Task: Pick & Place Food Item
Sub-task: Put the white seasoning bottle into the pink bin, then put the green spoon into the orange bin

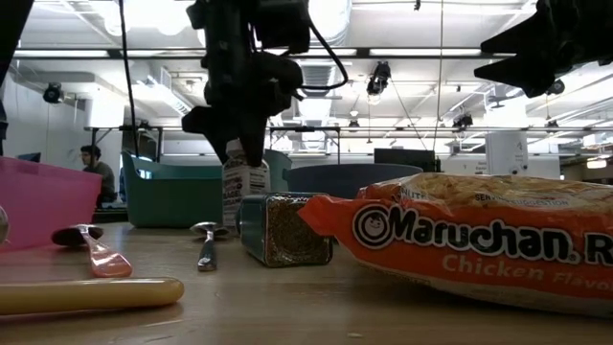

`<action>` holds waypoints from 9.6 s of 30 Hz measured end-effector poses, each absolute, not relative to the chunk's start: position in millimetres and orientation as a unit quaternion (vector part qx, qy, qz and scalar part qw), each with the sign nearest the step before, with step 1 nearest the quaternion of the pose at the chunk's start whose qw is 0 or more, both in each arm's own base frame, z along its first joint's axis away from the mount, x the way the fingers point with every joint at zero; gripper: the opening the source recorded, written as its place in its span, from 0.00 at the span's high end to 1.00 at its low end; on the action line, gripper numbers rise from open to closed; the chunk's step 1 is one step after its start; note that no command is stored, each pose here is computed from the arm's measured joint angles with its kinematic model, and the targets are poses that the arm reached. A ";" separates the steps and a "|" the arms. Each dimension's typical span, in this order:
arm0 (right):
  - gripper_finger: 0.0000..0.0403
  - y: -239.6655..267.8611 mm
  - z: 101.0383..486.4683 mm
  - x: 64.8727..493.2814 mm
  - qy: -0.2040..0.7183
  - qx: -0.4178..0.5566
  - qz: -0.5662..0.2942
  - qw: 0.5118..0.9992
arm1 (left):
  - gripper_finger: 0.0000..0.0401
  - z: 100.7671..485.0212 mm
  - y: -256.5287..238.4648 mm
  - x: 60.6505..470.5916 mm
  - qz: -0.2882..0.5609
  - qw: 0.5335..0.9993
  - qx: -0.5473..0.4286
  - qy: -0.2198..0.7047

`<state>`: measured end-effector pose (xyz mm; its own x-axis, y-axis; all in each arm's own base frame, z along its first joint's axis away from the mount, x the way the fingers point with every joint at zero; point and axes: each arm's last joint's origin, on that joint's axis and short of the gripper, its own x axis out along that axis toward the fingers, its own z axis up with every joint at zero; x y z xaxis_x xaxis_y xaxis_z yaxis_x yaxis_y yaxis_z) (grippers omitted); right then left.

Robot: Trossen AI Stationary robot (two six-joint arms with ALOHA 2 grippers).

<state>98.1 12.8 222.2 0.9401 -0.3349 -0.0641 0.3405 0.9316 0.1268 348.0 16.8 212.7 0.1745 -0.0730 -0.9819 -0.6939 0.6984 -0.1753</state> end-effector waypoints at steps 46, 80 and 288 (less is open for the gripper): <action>0.19 12.9 219.8 98.5 0.038 0.034 -0.172 0.984 | 0.54 303.9 -65.7 212.9 0.196 0.661 -0.203 0.695; 0.19 13.0 219.9 98.5 0.034 0.052 -0.172 0.983 | 0.54 213.2 -69.7 208.9 0.109 0.693 -0.118 0.703; 0.19 -43.8 168.2 148.0 0.664 0.344 -0.314 0.585 | 0.38 322.5 63.6 302.0 0.155 0.889 -0.325 0.284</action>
